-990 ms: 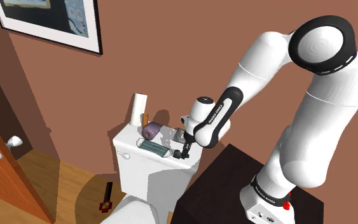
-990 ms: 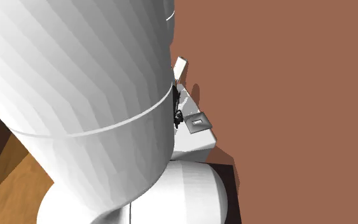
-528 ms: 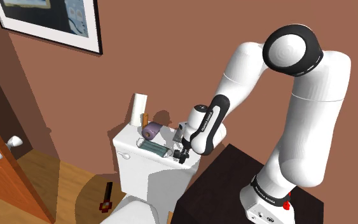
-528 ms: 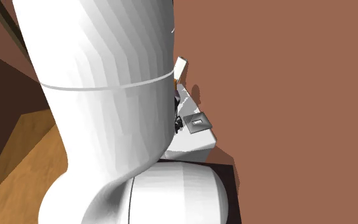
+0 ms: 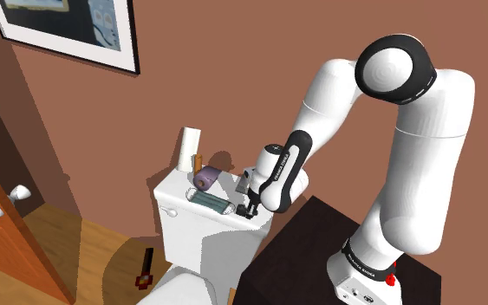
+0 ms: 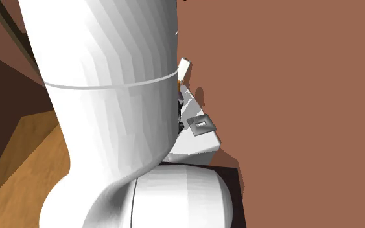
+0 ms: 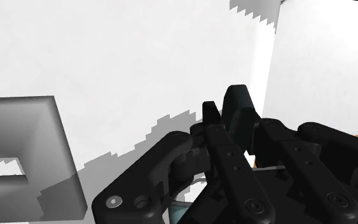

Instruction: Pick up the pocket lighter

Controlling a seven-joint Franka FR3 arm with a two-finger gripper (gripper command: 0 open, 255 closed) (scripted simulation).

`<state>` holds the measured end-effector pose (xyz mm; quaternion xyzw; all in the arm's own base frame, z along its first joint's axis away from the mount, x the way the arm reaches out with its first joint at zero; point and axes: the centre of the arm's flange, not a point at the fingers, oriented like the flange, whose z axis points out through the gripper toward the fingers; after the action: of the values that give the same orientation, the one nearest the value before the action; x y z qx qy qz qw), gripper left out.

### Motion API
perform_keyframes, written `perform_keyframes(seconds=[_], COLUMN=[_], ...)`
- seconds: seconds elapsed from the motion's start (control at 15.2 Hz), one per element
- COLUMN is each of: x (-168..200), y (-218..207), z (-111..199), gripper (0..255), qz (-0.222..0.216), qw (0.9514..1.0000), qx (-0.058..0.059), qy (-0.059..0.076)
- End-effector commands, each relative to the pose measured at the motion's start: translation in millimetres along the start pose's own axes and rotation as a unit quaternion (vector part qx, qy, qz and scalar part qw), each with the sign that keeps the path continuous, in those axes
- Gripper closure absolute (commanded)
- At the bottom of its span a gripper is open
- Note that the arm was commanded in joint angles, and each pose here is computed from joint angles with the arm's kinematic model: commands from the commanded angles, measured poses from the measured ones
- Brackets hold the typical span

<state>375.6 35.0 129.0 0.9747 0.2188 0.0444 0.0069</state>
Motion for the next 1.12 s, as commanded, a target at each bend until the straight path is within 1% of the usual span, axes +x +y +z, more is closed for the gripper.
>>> perform_keyframes(seconds=[0.0,0.13,1.06], x=[0,1,8], y=[0,1,4], z=[0,0,-73], gripper=[255,255,255], qz=[0.0,0.0,0.0], qw=[1.0,1.0,1.0], qx=[0.0,0.0,0.0], qy=[0.0,0.0,0.0])
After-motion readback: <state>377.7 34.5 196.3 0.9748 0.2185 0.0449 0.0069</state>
